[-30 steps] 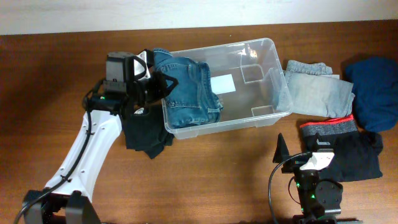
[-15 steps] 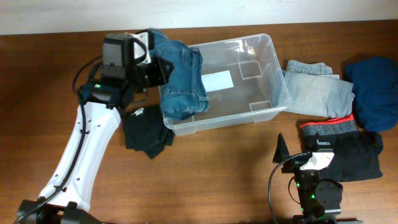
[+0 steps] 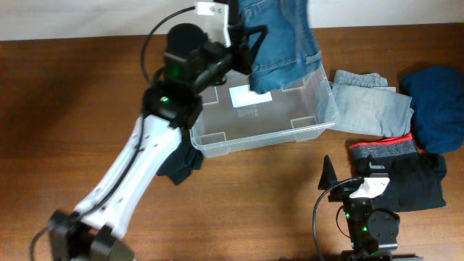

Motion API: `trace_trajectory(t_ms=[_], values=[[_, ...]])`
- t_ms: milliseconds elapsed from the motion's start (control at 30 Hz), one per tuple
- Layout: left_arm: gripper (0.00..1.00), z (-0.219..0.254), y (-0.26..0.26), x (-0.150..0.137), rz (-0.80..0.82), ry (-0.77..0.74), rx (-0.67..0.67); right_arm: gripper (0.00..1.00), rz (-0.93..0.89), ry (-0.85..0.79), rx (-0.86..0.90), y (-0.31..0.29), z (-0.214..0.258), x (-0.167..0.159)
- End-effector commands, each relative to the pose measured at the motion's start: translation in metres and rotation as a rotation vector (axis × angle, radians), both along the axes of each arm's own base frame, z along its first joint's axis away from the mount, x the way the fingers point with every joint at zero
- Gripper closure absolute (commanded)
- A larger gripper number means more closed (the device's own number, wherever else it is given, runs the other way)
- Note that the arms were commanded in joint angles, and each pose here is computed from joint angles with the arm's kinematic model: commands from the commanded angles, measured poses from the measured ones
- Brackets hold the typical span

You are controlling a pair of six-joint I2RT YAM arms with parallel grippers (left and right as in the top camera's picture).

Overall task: Pack container
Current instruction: 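Carry the jeans over the bin and lower them inside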

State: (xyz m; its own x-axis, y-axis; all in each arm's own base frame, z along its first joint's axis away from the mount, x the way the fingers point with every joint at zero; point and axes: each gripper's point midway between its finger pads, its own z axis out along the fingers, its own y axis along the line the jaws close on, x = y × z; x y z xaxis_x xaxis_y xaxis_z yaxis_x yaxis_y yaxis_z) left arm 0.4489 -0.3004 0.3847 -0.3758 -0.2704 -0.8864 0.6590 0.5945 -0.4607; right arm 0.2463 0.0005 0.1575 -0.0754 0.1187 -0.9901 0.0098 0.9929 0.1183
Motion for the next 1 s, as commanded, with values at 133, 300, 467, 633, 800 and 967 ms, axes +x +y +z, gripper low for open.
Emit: trace_trajectory(t_ms=[133,300,467,633,800,967], values=[[0.99,-0.056,-0.038,0.028,-0.125,0.115,-0.081,0.02,-0.002,0.004,-0.008,-0.001,-0.002,0.0],[0.99,-0.115,-0.036,0.031,-0.107,0.295,0.011,0.02,-0.002,0.004,-0.008,-0.001,-0.002,0.0],[0.99,-0.135,-0.034,0.025,-0.109,0.359,0.065,0.01,-0.002,0.003,-0.008,-0.001,-0.002,0.0],[0.99,-0.112,-0.041,0.022,-0.155,0.316,0.022,0.02,-0.002,0.004,-0.008,-0.001,-0.002,0.0],[0.99,-0.051,-0.049,0.021,-0.188,0.244,-0.057,0.02,-0.002,0.004,-0.008,-0.001,-0.002,0.0],[0.99,-0.013,-0.053,0.013,-0.236,0.314,-0.176,0.02,-0.002,0.004,-0.008,-0.001,-0.002,0.0]])
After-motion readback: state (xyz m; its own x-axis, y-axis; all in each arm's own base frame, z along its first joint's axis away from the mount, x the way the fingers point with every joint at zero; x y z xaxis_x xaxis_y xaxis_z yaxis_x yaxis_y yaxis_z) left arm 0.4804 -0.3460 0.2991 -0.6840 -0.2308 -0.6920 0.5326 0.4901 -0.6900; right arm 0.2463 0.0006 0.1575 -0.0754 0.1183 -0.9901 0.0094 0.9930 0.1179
